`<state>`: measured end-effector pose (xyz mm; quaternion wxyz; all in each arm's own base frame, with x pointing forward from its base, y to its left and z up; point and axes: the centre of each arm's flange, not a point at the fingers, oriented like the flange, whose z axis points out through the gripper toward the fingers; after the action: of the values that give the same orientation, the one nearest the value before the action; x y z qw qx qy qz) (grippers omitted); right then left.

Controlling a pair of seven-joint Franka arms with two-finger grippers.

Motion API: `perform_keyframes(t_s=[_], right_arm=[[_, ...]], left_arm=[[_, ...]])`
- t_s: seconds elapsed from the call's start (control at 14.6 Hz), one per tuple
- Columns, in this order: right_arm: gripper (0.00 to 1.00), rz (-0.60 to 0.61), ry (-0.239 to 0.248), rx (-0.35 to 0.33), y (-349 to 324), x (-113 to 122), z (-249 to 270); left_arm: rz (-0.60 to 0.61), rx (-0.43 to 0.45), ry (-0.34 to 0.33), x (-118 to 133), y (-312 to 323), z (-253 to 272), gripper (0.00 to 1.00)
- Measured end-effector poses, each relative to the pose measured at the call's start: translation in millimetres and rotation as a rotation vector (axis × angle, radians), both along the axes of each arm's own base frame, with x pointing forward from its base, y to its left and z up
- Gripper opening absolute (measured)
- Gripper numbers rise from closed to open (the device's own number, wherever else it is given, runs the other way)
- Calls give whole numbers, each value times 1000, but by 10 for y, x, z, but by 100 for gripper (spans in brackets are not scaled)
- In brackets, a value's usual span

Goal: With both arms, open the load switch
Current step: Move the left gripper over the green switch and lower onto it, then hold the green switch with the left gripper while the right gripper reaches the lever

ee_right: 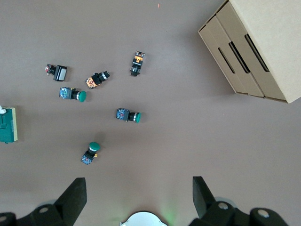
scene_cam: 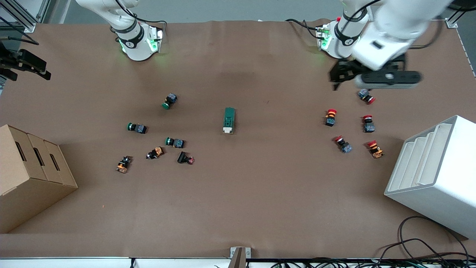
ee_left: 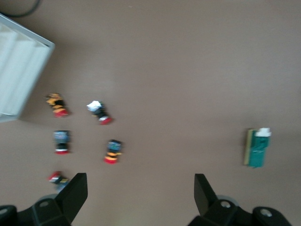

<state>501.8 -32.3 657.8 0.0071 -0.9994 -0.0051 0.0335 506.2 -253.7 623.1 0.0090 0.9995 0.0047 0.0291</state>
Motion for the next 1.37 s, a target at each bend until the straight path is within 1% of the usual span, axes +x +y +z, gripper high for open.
perform_keyframes(t_s=[0.14, 0.2, 0.34, 0.55, 0.75, 0.89, 0.96, 1.09, 1.23, 1.37], right_arm=[[100, -1, 1, 0, -7, 1, -3], [100, -3, 4, 0, -13, 10, -19], [100, -7, 31, 1, -33, 81, -146], [100, -20, 101, 8, -95, 307, -542], [100, -13, 186, 11, -122, 612, -1145], [100, -3, 225, 13, -89, 751, -1437], [100, -22, 233, 10, -41, 781, -1489], [100, -125, 233, -7, 188, 800, -1481], [100, -237, 239, -28, 589, 797, -1492], [100, -391, 264, -31, 1089, 793, -1622]], left_arm=[[51, -32, 0, -51, -437, -175, 100], [70, -32, 1, -88, -633, -273, 100], [102, 14, -16, -206, -1046, -509, 100], [171, 39, -59, -450, -1735, -930, 100], [212, 67, -109, -650, -2238, -1387, 100], [233, 82, -142, -794, -2514, -1686, 100], [247, 82, -161, -863, -2641, -1824, 100], [268, 80, -208, -1016, -2884, -2105, 100], [277, 87, -264, -1206, -3110, -2411, 100], [273, 79, -326, -1409, -3309, -2739, 100]])
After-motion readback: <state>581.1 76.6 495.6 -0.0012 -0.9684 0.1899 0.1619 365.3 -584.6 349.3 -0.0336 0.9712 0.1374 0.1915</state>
